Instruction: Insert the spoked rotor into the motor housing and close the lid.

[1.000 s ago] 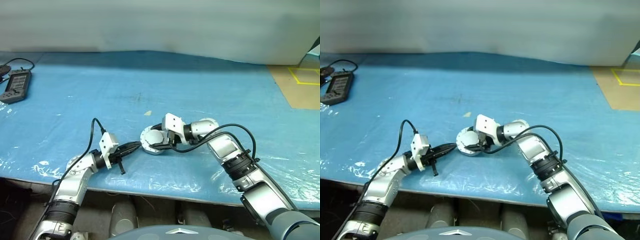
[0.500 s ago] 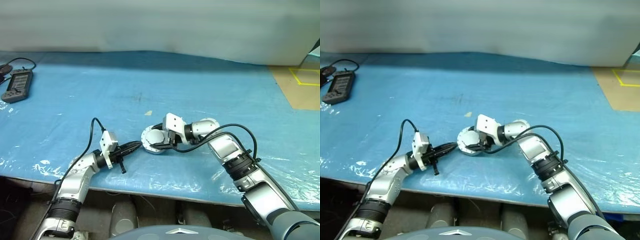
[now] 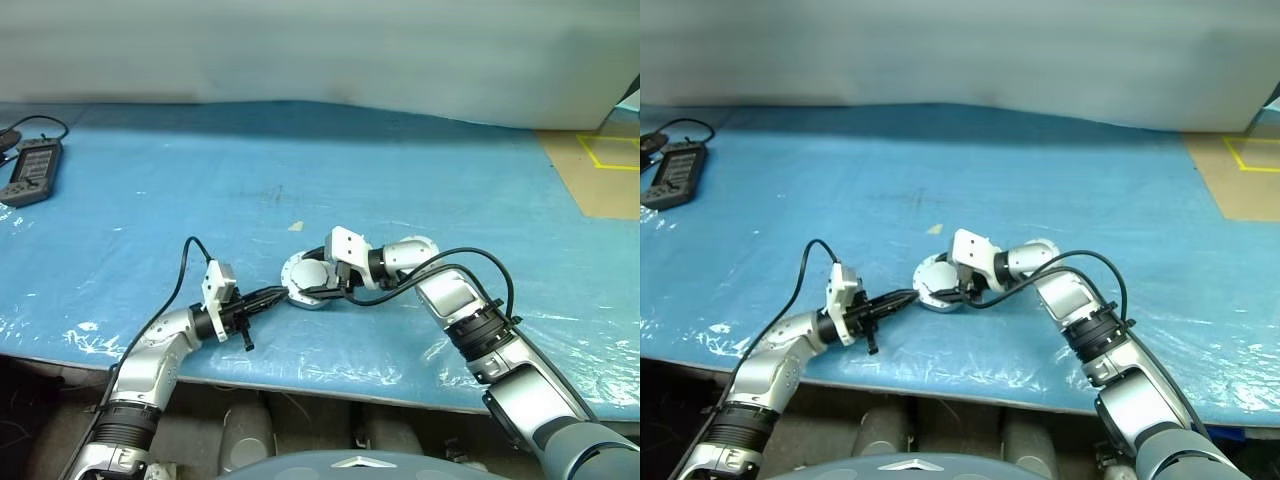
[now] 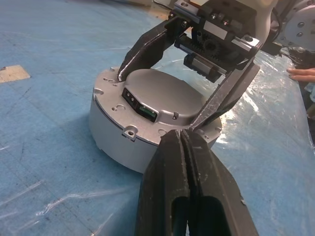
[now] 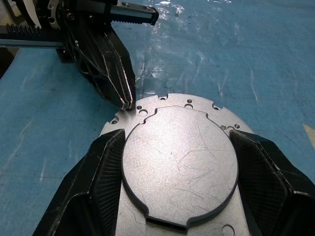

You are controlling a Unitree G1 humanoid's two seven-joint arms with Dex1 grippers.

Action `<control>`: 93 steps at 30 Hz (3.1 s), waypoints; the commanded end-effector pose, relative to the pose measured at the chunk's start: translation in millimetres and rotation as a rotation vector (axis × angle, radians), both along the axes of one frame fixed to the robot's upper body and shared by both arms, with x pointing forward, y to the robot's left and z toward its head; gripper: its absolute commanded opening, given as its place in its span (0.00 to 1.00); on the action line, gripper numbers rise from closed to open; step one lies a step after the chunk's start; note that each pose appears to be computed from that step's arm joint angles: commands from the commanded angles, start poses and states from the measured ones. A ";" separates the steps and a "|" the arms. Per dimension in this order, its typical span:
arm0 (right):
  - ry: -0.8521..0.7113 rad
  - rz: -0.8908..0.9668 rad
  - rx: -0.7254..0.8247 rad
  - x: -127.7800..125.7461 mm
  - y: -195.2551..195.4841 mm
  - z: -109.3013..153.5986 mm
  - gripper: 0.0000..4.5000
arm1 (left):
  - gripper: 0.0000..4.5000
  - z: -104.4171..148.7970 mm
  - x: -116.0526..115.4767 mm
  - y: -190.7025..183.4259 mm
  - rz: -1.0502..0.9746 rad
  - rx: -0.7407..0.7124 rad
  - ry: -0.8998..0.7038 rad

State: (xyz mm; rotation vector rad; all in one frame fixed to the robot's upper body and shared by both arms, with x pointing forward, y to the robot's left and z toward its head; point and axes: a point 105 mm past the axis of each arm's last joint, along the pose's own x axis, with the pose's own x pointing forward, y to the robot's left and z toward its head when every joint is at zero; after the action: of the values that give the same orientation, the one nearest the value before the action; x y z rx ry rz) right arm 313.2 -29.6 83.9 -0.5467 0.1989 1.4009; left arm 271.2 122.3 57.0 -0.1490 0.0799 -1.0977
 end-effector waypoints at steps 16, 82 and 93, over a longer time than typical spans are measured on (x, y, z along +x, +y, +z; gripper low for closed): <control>0.080 -0.046 -0.055 -2.0 -10.8 -20.8 0.78 | 0.01 -17.7 3.8 -0.5 -0.014 0.160 -0.076; 1.123 -0.568 0.523 -14.4 -51.8 -10.4 0.25 | 0.00 12.6 9.8 -6.0 0.019 0.148 -0.130; 1.092 -0.574 0.514 -11.9 -52.5 -11.1 0.24 | 0.00 3.4 9.9 -1.1 0.024 0.153 -0.125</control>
State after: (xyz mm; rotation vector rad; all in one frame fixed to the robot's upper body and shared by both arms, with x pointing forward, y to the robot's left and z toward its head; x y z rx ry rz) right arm 301.0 -83.8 71.9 0.7387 0.7760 0.9844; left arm 283.2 124.7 64.0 0.0525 0.0421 -1.0520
